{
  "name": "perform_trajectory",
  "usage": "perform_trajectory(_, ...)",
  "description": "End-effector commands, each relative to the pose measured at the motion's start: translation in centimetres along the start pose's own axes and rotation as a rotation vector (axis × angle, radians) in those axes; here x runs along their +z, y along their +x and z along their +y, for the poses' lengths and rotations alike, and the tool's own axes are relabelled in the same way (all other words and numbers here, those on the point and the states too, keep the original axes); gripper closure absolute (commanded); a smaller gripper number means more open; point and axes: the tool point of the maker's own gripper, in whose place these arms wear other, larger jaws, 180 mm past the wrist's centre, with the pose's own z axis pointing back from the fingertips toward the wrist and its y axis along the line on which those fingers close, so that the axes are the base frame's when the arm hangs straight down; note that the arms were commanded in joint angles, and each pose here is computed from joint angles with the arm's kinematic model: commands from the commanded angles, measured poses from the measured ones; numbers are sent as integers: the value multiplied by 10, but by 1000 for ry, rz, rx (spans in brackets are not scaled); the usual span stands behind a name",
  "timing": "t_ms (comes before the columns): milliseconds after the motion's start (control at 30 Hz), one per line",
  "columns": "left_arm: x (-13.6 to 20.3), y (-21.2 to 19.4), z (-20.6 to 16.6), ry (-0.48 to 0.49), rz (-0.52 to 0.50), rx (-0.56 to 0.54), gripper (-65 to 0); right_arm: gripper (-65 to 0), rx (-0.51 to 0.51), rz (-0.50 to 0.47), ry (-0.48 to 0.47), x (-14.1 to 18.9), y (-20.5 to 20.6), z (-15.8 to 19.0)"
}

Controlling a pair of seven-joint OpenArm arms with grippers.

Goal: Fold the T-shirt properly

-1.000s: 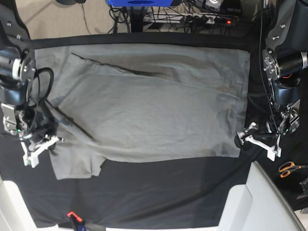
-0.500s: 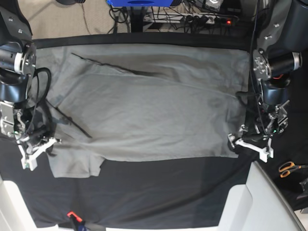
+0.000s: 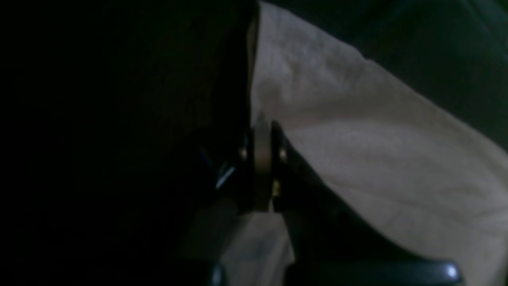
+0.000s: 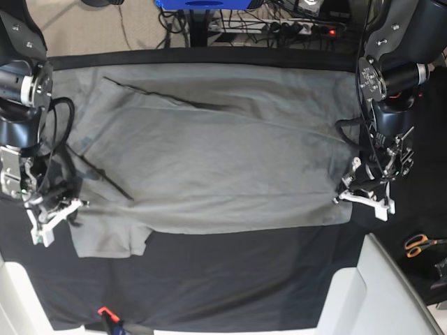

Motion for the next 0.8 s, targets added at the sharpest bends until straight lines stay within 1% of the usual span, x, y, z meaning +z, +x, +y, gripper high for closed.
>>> perform_trajectory(0,4,-19,17,49,102,-21,0,-2,4,-67,-7,3,28,-5)
perform_trajectory(33,5,-14,18,50,94,-26,0,-2,4,-67,-7,3,28,-5)
perform_trajectory(133,15,-15,22,58,121,-70,0,-2,3,-66,-7,3,27,-6)
perform_trajectory(167,20,-9,21,58,113,-91,0,-2,3,-66,-7,3,27,-6)
perform_trajectory(267,35,-10,23,68,110,-157,0,-2,3,-64,-7,3,26,-6)
perform_trajectory(333,41,-12,24,72,107,-181,0,-2,3,-64,-7,3,26,-6)
perform_trajectory(433,43,-19,29,82,118,-187,0,-2,3,-64,-7,3,26,-6)
perform_trajectory(600,44,-15,32,85,109,-187,-2,-2,-2,-63,11,0,25,5)
perform_trajectory(633,45,-13,32,85,106,-189,-86,-2,-3,-60,12,-1,23,6)
perform_trajectory(700,45,-11,31,83,102,-187,-234,-2,-2,-58,12,-1,22,6)
perform_trajectory(767,49,0,34,88,69,-170,-351,-2,-1,-50,12,0,17,6)
